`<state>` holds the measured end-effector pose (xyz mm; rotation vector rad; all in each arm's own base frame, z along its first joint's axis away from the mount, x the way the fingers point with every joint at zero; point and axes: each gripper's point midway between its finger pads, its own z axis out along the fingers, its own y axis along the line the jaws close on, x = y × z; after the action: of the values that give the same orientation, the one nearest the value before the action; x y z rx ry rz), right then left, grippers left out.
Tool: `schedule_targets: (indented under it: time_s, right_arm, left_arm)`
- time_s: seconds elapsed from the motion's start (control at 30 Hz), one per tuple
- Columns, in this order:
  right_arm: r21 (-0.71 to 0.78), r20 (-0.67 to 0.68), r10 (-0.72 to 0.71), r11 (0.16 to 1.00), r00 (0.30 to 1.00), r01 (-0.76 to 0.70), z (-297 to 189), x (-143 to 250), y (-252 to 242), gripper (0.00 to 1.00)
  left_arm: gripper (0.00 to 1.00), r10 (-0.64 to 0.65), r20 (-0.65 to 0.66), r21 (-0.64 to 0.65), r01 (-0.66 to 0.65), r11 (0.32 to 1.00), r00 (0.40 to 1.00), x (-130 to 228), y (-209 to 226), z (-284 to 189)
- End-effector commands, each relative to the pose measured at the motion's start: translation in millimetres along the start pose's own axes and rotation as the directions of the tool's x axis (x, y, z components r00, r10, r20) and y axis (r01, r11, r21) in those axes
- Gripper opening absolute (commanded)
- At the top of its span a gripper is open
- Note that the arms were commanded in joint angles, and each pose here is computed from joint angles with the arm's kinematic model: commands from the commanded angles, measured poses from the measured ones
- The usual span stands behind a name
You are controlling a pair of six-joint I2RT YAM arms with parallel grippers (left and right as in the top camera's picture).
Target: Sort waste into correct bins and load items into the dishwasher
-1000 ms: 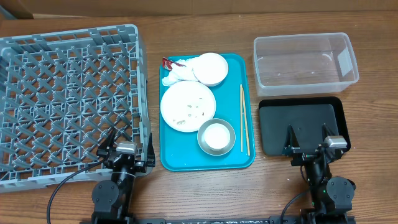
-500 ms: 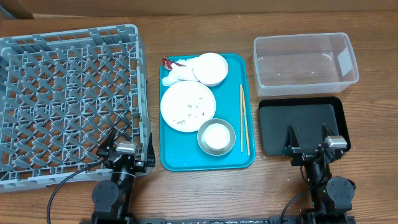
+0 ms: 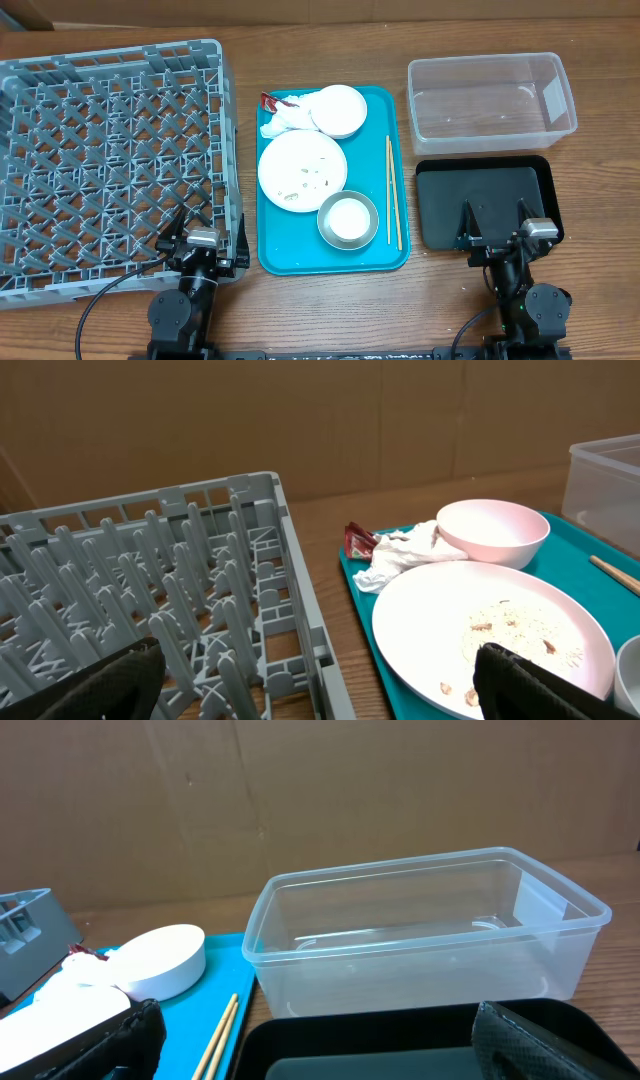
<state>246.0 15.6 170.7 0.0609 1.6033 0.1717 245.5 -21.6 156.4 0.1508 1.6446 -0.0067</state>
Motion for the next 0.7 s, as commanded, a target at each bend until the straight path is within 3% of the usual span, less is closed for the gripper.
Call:
schedule_targets:
  time_s: [0.0, 0.67]
  right_arm:
    - [0.001, 0.007, -0.004, 1.000, 1.000, 0.004, 0.0, 1.0, 0.0, 1.00]
    - [0.001, 0.007, -0.004, 1.000, 1.000, 0.004, 0.0, 1.0, 0.0, 1.00]
  left_arm:
    - [1.00, 0.011, 0.006, 0.001, -0.011, 1.000, 1.000, 0.0, 0.1, -0.3]
    - [1.00, 0.011, 0.006, 0.001, -0.011, 1.000, 1.000, 0.0, 0.2, -0.3]
